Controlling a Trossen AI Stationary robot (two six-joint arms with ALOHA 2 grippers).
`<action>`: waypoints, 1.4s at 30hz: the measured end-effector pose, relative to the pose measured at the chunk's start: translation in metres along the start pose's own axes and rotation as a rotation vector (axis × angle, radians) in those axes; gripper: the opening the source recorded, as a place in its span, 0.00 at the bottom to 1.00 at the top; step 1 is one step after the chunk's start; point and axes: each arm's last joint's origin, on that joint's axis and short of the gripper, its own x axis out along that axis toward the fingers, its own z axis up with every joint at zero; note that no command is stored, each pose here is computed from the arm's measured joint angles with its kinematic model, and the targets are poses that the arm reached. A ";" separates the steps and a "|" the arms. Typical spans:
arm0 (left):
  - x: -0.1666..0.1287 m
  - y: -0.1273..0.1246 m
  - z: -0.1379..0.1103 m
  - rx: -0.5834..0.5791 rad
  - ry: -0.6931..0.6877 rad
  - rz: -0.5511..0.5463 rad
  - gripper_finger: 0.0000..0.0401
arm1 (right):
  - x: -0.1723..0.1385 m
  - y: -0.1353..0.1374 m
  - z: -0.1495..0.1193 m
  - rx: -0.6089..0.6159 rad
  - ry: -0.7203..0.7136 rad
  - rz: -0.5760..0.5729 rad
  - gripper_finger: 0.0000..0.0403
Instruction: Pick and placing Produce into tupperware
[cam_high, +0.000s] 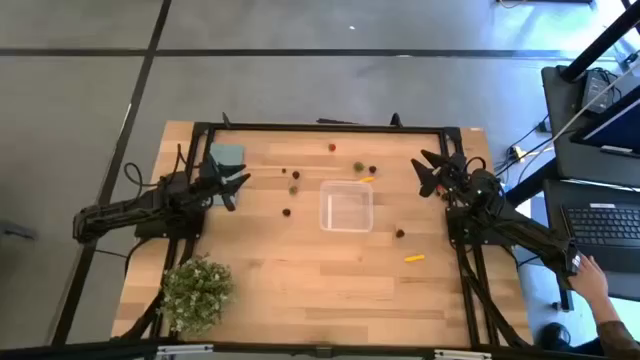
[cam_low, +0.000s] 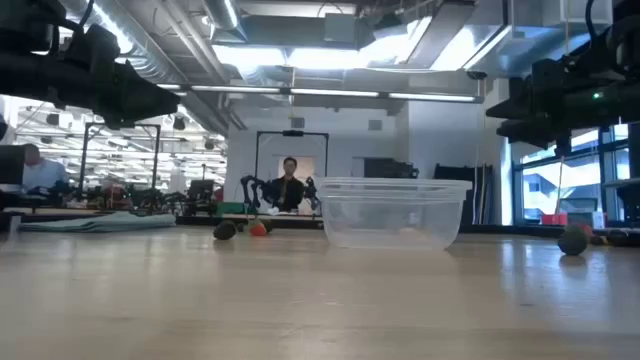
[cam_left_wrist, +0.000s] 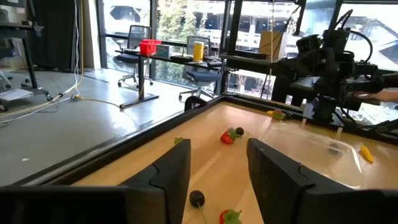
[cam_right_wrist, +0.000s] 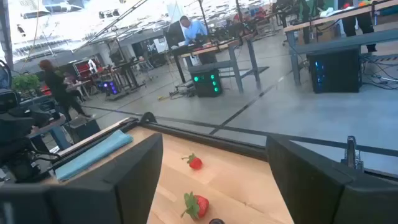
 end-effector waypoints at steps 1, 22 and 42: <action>0.000 0.000 0.000 0.000 0.000 0.000 0.37 | 0.000 0.000 0.000 0.000 0.000 0.000 0.71; 0.000 0.000 0.000 0.000 0.000 0.000 0.37 | 0.000 0.000 0.000 0.000 0.000 0.000 0.71; 0.000 0.000 0.000 0.000 0.000 0.000 0.38 | 0.000 0.000 0.000 0.000 0.000 0.000 0.71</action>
